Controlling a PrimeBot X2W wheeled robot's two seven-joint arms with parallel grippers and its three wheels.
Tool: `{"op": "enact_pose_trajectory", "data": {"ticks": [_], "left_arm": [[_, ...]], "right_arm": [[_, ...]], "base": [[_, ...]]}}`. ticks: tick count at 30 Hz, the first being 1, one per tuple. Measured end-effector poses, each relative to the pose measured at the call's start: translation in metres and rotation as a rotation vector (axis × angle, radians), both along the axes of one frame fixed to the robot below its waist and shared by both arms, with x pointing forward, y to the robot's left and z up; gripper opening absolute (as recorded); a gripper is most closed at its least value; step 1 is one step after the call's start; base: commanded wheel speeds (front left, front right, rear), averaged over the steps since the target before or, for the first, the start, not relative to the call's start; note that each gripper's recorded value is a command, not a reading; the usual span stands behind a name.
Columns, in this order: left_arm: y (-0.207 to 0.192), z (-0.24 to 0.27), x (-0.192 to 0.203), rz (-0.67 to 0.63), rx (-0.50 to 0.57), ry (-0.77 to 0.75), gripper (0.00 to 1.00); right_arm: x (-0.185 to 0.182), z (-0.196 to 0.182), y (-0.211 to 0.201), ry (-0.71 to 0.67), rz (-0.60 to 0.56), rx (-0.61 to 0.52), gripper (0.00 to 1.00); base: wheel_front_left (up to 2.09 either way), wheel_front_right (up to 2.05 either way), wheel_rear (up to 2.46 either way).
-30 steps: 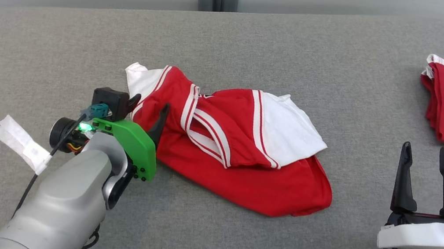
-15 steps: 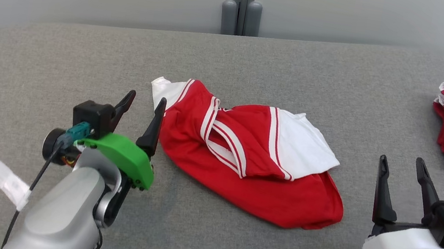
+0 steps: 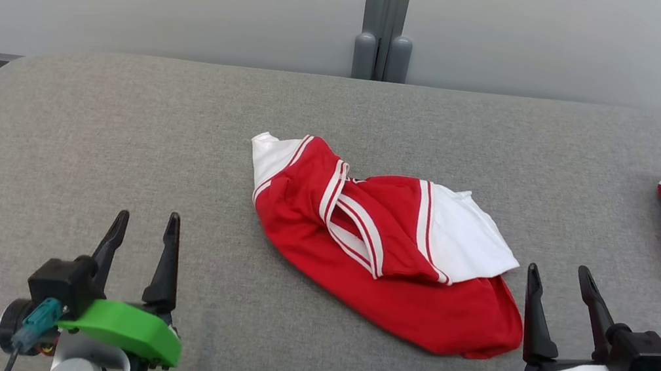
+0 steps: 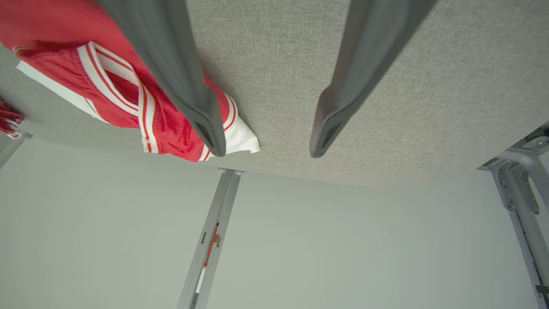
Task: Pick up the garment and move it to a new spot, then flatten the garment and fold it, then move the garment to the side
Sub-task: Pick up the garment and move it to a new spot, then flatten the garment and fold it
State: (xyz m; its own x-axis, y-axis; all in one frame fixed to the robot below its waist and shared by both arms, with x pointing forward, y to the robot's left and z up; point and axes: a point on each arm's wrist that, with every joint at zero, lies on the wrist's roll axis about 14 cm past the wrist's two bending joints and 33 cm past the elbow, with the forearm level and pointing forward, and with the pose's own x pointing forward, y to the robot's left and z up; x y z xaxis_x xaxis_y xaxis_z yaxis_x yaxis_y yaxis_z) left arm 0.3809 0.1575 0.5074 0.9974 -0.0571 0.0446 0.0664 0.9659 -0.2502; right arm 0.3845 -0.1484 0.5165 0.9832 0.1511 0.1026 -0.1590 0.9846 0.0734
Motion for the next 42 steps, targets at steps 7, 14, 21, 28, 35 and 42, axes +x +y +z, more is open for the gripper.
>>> {"op": "enact_pose_trajectory", "data": {"ticks": [7,14,21,28,35,42], "left_arm": [[0.012,-0.008,-0.025,0.056,-0.021,0.010,1.00],[0.012,-0.016,-0.035,0.070,-0.026,0.028,1.00],[0.012,-0.020,-0.035,0.064,-0.035,0.039,1.00],[0.013,-0.023,-0.036,0.066,-0.034,0.046,1.00],[0.017,-0.028,-0.038,0.079,-0.031,0.057,1.00],[0.024,-0.031,-0.039,0.101,-0.024,0.067,1.00]], "right_arm": [[-0.005,-0.009,0.009,0.023,0.026,0.018,1.00],[-0.006,-0.013,0.013,0.035,0.036,0.021,1.00],[-0.007,-0.018,0.009,0.049,0.026,0.020,1.00],[-0.007,-0.031,0.005,0.093,0.018,-0.023,1.00],[0.000,-0.053,0.028,0.172,0.098,-0.127,1.00],[0.019,-0.073,0.058,0.235,0.195,-0.223,1.00]], "base": [[0.00,0.00,0.00],[0.00,0.00,0.00],[0.00,0.00,0.00],[0.00,0.00,0.00],[0.00,0.00,0.00],[0.00,0.00,0.00]]}}
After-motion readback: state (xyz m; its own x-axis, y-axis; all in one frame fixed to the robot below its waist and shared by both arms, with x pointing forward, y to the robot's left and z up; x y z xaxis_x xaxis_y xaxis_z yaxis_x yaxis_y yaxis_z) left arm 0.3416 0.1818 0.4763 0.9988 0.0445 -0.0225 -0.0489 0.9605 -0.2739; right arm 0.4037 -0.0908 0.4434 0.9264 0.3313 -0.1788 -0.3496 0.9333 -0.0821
